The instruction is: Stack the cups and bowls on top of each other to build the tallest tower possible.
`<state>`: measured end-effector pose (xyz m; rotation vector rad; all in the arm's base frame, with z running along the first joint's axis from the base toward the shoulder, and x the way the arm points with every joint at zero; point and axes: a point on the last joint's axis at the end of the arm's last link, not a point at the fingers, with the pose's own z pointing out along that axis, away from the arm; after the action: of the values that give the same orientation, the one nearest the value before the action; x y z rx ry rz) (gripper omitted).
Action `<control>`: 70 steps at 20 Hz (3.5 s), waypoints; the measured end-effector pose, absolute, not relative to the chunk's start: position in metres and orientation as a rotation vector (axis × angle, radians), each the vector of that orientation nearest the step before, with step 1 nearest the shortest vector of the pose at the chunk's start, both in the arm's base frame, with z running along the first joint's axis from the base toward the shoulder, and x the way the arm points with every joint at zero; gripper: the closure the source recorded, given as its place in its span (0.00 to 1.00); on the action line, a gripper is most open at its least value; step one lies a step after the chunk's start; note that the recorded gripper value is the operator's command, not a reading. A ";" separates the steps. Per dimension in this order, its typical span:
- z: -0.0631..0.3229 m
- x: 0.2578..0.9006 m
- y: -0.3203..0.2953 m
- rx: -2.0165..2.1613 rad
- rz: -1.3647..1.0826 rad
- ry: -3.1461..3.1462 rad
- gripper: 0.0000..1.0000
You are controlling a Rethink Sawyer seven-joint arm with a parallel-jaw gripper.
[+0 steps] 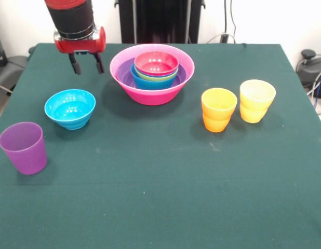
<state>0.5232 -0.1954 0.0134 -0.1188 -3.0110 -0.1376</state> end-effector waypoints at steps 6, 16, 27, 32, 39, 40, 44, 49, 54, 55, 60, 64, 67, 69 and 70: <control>0.028 0.541 -0.187 -0.083 -0.105 -2.985 0.00; 0.034 0.584 -0.193 -0.079 -0.053 -3.027 0.00; 0.020 0.605 -0.197 -0.093 -0.051 -3.050 0.00; 0.012 0.607 -0.193 -0.087 -0.063 -3.045 0.00; 0.007 0.611 -0.186 -0.075 -0.068 -3.045 0.00; 0.007 0.612 -0.186 -0.073 -0.067 -3.045 0.00; 0.006 0.613 -0.181 -0.063 -0.068 -3.044 0.00; -0.001 0.611 -0.174 -0.053 -0.080 -3.034 0.00; -0.009 0.607 -0.172 -0.052 -0.092 -3.022 0.00; -0.011 0.606 -0.171 -0.053 -0.096 -3.017 0.00; -0.020 0.599 -0.171 -0.057 -0.102 -2.999 0.00; -0.027 0.594 -0.172 -0.063 -0.105 -2.994 0.00; -0.034 0.591 -0.176 -0.074 -0.107 -3.003 0.00; -0.038 0.589 -0.178 -0.082 -0.110 -3.008 0.00; -0.039 0.588 -0.179 -0.086 -0.111 -3.010 0.00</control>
<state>0.5878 -0.1793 -0.0391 -0.0861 -3.0097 -0.1109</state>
